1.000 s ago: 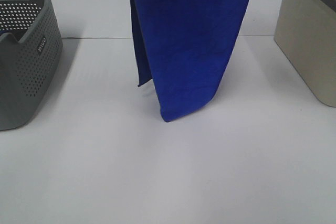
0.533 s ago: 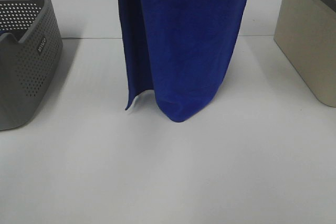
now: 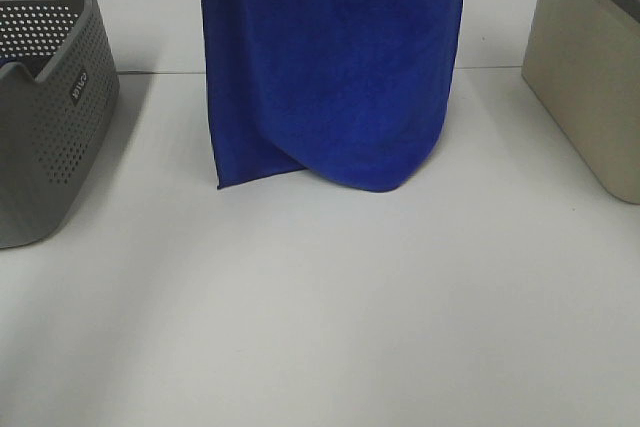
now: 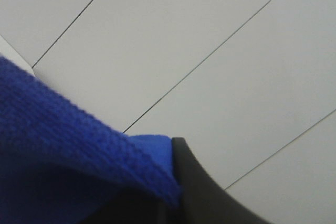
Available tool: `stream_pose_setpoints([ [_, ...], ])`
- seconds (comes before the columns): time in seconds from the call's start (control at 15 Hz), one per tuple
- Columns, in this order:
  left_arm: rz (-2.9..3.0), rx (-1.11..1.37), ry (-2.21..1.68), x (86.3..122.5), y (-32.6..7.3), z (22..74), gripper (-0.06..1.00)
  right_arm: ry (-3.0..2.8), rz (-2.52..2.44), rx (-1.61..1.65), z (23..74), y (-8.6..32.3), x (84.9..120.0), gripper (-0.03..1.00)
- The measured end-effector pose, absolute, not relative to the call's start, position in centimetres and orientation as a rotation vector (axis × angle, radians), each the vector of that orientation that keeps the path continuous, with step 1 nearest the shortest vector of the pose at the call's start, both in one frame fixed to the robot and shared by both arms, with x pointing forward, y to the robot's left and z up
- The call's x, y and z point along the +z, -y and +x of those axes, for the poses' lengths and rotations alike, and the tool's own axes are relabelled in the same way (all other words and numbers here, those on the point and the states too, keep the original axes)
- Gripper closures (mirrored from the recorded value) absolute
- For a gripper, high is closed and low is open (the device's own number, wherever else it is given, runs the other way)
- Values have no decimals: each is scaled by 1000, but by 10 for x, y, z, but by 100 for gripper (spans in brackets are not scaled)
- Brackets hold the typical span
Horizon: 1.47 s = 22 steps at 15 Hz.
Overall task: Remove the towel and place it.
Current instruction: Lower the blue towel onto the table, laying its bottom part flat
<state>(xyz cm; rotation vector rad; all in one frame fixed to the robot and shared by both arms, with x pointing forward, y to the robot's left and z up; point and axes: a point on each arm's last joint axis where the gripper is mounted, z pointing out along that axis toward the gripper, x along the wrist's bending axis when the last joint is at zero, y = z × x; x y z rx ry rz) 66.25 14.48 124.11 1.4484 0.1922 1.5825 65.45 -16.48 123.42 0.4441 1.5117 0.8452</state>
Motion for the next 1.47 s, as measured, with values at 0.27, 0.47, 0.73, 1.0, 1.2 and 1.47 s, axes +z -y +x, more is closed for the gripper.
stream_pose_setpoints([
  [0.27,1330,1654,-171,1236,-156,713,94,-1457,425,895,695,151,1223,95],
  [0.47,1270,1677,-145,1225,-150,736,94,-1408,427,933,712,152,1219,95],
  [0.73,1248,1688,-134,1227,-152,738,94,-1330,413,985,716,168,1226,95],
  [1.0,1246,1689,-133,1228,-152,738,94,-1318,440,1026,716,168,1228,95],
  [1.2,1250,1690,-139,1228,-153,738,94,-1328,471,1033,716,168,1227,95],
  [1.47,1265,1639,-232,1225,-156,741,94,-1353,558,1053,718,171,1222,95],
])
